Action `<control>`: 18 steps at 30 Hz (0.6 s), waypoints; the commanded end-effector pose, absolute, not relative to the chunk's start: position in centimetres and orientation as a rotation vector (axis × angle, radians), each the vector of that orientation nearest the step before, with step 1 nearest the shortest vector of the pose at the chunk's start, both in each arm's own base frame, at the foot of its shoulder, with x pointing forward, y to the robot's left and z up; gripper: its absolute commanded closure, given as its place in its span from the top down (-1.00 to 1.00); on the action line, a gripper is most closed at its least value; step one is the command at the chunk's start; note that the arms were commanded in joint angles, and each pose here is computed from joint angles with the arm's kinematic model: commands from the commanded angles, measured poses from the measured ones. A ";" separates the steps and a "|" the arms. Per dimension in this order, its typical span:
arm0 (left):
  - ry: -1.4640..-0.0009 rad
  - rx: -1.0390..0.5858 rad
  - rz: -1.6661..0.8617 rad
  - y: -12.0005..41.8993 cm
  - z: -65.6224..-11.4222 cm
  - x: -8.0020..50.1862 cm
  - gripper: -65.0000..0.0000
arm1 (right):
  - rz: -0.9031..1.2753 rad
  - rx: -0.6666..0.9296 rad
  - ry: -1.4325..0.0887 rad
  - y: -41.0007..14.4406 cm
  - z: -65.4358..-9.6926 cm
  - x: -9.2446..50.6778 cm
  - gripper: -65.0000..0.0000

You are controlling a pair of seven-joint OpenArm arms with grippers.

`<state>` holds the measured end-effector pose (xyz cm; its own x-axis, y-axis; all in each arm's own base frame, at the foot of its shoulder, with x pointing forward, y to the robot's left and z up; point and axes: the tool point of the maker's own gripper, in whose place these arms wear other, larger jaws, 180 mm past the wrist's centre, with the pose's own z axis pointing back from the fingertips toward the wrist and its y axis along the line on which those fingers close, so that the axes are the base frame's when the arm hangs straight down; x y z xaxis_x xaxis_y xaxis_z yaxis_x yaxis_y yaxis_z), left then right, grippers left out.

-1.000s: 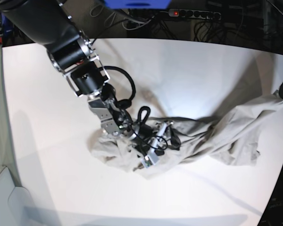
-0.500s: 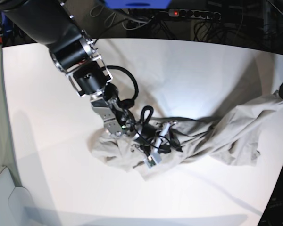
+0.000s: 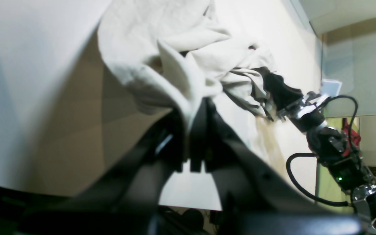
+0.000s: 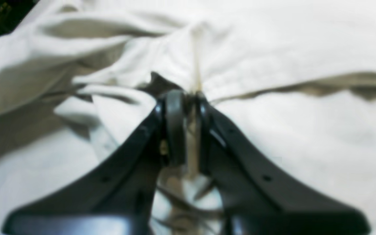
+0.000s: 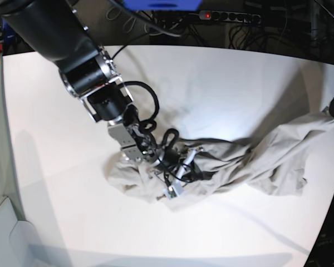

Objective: Layout the t-shirt on the table in an organized manner, then fold the t-shirt properly
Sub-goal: 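Regrasp the shirt fabric with the right gripper near the bundle's end, then pull the grasped shirt end with the right gripper away from the left gripper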

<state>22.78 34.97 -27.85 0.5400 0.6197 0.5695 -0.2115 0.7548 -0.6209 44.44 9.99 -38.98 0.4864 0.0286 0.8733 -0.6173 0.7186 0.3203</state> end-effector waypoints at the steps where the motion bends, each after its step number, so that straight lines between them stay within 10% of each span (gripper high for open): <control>1: -0.920 -0.531 0.504 35.3 -26.2 23.4 -1.00 | 0.430 0.705 -1.073 10.7 -36.2 46.0 -0.99; 18: -0.988 -0.557 0.487 35.2 -24.5 25.3 -1.00 | 0.654 0.640 -1.442 5.6 -22.8 46.2 -1.00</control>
<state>24.56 34.83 -26.38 0.5035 0.6220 0.5996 -0.1690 0.7515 -0.6377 45.63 4.95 -26.01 0.0936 0.0765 0.9927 -0.7261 0.6874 0.0155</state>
